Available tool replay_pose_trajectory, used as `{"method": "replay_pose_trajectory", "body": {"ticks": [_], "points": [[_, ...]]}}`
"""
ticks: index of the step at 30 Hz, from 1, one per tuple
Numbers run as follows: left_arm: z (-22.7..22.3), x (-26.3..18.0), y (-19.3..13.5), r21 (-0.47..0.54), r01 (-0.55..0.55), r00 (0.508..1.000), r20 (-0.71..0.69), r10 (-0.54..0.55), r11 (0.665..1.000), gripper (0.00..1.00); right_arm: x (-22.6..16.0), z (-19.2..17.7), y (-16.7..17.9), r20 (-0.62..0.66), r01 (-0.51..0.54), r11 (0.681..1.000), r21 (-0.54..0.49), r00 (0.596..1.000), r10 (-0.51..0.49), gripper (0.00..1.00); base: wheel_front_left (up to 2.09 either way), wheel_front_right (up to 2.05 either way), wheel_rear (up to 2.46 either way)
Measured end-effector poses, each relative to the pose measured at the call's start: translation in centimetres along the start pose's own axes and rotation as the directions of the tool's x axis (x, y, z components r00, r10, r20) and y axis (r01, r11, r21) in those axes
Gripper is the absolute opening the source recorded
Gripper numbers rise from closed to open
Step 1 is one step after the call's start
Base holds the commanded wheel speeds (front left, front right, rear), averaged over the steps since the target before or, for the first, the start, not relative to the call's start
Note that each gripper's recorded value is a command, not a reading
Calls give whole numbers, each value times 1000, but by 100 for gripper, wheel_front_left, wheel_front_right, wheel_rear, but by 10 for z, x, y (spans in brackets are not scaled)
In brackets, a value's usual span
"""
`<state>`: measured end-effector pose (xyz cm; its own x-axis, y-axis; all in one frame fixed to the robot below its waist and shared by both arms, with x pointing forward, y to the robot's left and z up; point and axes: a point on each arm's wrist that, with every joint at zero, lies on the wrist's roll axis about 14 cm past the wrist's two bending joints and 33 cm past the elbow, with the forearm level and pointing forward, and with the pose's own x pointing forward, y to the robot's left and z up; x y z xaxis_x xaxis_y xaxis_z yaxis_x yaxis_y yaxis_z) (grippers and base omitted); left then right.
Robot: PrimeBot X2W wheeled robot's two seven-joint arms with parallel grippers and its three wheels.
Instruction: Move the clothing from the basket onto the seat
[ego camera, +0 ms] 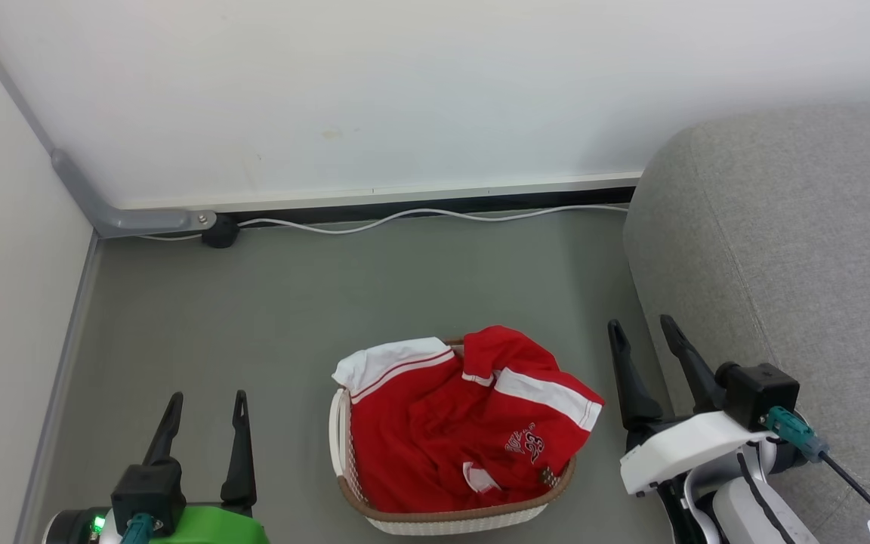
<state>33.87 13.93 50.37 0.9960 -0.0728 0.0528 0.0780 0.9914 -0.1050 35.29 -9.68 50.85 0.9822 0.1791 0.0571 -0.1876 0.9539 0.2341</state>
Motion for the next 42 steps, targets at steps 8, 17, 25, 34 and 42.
{"method": "replay_pose_trajectory", "body": {"ticks": [8, 17, 25, 34, 42], "points": [[-1, 0, 1, 0, -2, 1000, -4, 2, 1000, 100, 0, -1, -1, -4, 4, 1000, 0, 1000, -4, 100, 0, 0, 0], [-4, 1, 1, -3, 1, 1000, -13, -1, 1000, 100, 1, -5, -5, -17, 14, 1000, 2, 1000, -14, 100, 0, 0, 0], [-14, 10, 0, -4, 7, 999, -43, -7, 1000, 100, 6, -19, -11, -58, 28, 1000, 6, 998, -28, 100, 0, 0, 0], [-33, 38, -13, -4, 61, 994, -89, -61, 998, 100, 28, -31, -27, -87, 59, 998, 2, 994, -59, 100, 0, 0, 0], [-70, 60, -31, -12, 134, 975, -178, -134, 991, 100, 58, -27, -48, -51, 94, 995, -13, 994, -95, 100, 0, 0, 0]]}}
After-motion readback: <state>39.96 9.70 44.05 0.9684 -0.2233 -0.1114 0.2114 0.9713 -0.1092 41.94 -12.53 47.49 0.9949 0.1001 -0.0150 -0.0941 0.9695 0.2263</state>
